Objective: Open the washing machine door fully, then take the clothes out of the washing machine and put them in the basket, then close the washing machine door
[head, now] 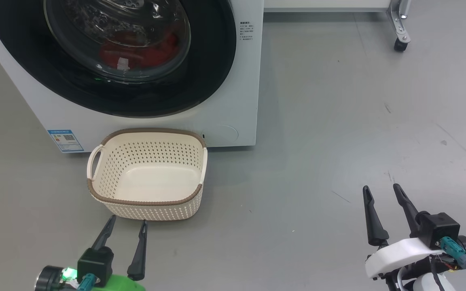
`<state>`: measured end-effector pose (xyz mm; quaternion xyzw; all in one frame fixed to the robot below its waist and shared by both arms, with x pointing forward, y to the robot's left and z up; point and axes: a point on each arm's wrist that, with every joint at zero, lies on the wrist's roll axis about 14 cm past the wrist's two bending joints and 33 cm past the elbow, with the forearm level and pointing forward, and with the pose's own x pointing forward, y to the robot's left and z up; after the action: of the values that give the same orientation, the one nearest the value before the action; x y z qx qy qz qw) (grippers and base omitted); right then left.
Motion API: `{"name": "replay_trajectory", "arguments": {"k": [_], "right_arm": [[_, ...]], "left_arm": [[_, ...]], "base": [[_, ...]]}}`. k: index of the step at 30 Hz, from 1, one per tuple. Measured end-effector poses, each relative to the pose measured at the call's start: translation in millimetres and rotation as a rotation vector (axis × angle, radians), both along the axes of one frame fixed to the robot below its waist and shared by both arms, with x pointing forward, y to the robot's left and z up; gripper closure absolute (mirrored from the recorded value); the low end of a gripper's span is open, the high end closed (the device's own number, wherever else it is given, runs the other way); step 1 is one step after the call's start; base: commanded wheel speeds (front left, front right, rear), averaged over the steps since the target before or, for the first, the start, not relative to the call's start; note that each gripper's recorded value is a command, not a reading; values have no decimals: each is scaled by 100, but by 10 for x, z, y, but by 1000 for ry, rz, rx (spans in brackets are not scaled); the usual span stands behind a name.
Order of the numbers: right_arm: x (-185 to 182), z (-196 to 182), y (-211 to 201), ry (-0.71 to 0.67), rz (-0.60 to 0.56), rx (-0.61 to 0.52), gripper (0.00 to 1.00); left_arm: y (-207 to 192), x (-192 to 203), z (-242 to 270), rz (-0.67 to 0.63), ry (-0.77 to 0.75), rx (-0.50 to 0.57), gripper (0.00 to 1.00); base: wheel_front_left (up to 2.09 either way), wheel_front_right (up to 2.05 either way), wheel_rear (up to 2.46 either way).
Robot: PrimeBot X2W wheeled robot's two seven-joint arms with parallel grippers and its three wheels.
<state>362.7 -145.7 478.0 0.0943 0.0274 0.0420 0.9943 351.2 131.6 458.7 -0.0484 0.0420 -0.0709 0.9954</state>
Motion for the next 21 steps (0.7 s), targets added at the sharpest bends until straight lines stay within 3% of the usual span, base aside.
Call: {"name": "replay_trajectory", "arguments": {"k": [21], "right_arm": [[-31, -45, 20, 15, 3, -1, 0]], "left_arm": [[7, -18, -11, 10, 5, -7, 0]], "base": [[0, 0, 0]]}}
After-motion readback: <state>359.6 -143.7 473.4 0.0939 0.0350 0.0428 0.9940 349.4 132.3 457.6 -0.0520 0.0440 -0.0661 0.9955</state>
